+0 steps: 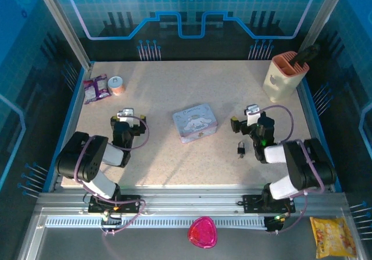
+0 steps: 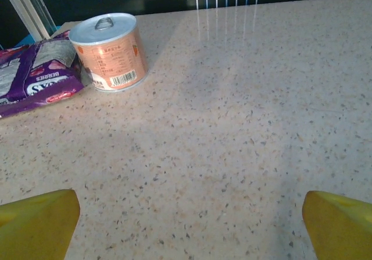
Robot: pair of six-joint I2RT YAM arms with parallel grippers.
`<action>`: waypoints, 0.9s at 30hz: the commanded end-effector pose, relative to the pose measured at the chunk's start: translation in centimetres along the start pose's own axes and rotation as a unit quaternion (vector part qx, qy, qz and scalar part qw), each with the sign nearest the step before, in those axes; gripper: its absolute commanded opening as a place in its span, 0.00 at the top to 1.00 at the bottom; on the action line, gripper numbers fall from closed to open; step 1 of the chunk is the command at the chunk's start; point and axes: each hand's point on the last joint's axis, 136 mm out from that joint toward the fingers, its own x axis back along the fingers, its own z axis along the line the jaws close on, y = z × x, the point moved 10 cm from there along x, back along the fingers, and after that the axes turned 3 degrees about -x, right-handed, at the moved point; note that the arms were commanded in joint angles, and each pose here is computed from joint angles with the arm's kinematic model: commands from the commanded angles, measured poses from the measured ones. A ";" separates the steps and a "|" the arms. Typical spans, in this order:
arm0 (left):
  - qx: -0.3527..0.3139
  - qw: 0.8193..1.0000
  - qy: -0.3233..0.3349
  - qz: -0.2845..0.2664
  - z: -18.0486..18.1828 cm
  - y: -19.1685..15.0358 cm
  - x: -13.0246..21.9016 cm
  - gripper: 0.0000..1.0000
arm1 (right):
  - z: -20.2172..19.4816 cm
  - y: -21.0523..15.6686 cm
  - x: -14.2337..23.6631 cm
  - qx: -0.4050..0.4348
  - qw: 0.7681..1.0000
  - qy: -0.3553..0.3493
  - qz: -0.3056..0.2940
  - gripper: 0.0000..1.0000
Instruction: Unlock a padlock with a key
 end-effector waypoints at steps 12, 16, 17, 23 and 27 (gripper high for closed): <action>0.052 0.999 0.008 -0.007 1.1 2.4 -1.6 0.01 | -2.5 2.1 -1.0 -0.047 0.993 -0.100 -0.029 0.00; 0.052 0.999 0.008 -0.006 1.0 2.3 -1.6 0.01 | -2.3 2.1 -1.1 -0.042 0.994 -0.100 -0.027 0.00; 0.052 0.999 0.008 -0.006 1.0 2.4 -1.6 0.01 | -2.2 2.1 -1.1 -0.040 0.994 -0.097 -0.026 0.00; 0.052 0.999 0.007 -0.007 1.0 2.4 -1.6 0.01 | -2.0 2.0 -1.0 -0.035 0.994 -0.098 -0.030 0.00; 0.052 0.999 0.008 -0.007 1.1 2.4 -1.6 0.01 | -2.5 2.1 -1.0 -0.047 0.994 -0.096 -0.028 0.00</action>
